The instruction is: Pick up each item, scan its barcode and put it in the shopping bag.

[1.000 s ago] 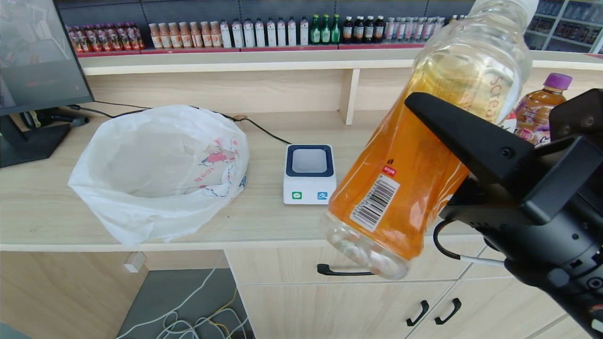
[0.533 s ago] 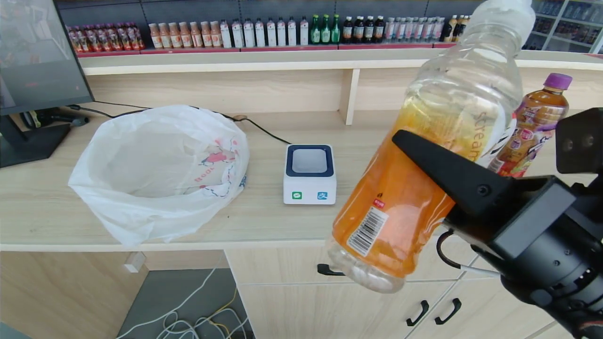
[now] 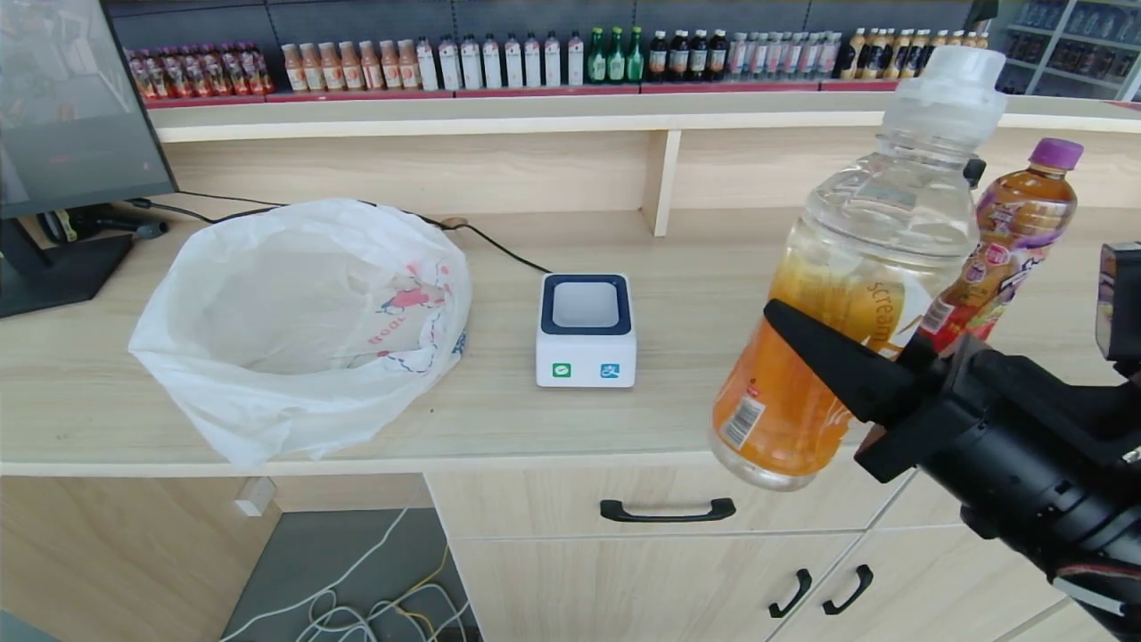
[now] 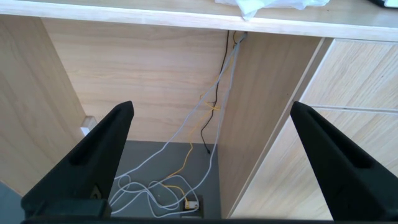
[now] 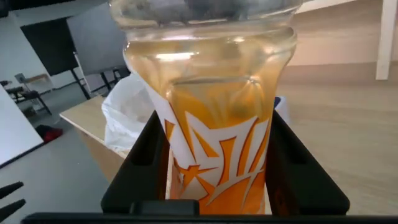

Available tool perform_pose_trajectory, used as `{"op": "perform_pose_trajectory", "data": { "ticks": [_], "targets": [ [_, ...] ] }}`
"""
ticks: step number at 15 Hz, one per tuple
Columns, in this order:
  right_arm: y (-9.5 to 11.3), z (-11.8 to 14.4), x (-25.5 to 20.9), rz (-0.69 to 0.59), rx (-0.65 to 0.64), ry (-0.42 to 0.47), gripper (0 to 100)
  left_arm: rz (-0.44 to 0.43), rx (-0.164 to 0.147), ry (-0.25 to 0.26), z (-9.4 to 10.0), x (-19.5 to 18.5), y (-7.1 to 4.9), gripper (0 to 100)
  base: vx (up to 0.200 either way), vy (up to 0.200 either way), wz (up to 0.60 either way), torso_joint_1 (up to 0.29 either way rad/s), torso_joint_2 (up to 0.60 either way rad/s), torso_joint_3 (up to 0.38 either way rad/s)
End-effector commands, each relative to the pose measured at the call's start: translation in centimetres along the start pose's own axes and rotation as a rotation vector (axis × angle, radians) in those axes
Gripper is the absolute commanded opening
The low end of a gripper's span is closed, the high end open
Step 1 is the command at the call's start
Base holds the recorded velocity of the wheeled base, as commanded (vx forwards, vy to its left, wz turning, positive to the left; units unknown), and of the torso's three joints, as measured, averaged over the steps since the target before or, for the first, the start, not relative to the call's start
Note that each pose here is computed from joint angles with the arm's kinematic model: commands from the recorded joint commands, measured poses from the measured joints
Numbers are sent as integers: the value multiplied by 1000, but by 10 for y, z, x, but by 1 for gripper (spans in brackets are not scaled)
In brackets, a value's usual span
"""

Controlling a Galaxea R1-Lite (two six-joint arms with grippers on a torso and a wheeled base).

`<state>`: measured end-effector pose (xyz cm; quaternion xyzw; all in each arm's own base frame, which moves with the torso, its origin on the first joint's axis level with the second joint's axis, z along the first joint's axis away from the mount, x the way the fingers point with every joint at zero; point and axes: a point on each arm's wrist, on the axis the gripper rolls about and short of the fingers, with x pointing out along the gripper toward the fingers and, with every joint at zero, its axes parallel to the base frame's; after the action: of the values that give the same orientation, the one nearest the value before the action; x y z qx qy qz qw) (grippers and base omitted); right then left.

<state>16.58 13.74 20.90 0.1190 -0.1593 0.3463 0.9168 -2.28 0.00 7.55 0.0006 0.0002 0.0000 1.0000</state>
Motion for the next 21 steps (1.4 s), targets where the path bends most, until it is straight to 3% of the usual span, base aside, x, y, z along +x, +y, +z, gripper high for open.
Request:
{"op": "perform_pose_trajectory", "data": {
  "ticks": [1, 5, 10, 19, 21],
  "targets": [
    [-16, 4, -7, -86, -91, -7, 0, 0, 0, 0, 0, 0, 0, 100, 0, 0, 0, 0, 0, 0],
    [-40, 10, -16, -209, -271, -4, 0, 0, 2, 0, 0, 0, 0, 100, 0, 0, 0, 0, 0, 0],
    [-46, 20, -6, -313, -280, -58, 0, 0, 0, 0, 0, 0, 0, 100, 0, 0, 0, 0, 0, 0],
    [-48, 18, -3, -307, -266, -62, 0, 0, -1, 0, 0, 0, 0, 100, 0, 0, 0, 0, 0, 0],
    [-49, 16, 3, -301, -265, -60, 0, 0, 0, 0, 0, 0, 0, 100, 0, 200, 0, 0, 2, 0]
  ]
}}
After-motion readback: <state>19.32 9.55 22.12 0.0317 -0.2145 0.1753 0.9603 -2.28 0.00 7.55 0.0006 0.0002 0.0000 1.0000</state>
